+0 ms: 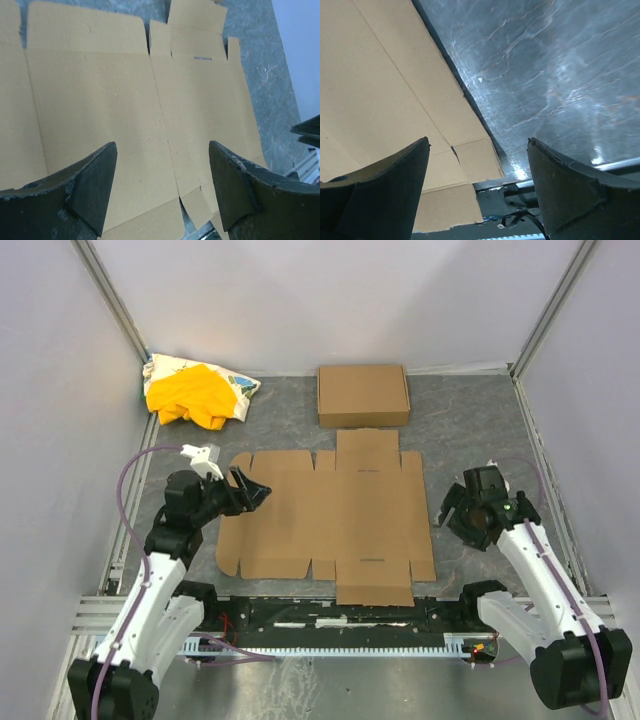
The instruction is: Fold the paper box
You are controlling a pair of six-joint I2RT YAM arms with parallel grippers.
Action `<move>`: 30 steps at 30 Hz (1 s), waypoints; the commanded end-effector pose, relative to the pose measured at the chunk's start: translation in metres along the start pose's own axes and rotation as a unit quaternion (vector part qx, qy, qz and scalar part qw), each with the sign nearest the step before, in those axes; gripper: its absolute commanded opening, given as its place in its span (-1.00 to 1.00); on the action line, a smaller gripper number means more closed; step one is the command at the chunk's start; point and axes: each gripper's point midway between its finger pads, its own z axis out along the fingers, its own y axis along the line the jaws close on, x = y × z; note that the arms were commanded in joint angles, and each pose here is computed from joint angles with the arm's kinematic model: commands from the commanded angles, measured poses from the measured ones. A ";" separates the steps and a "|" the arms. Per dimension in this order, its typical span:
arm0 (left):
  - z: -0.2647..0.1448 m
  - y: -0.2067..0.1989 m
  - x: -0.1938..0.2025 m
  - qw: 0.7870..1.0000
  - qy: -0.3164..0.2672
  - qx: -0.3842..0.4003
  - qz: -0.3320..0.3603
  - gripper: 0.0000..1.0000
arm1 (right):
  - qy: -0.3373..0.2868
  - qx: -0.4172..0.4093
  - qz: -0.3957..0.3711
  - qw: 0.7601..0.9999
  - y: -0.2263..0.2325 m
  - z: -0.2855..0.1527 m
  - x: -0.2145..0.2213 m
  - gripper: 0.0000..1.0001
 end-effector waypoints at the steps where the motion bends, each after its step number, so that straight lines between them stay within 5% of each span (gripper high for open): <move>1: 0.014 -0.011 0.012 0.997 0.038 0.036 -0.064 0.58 | 0.001 -0.095 0.043 0.995 0.031 0.018 0.009 0.72; 11: 0.013 0.007 0.020 0.995 -0.005 0.000 -0.098 0.46 | 0.046 -0.121 0.025 0.991 0.031 0.046 0.041 0.75; 30: 0.048 0.011 0.085 0.990 0.100 -0.054 -0.087 0.39 | 0.072 -0.174 -0.011 0.982 0.047 0.075 0.054 0.73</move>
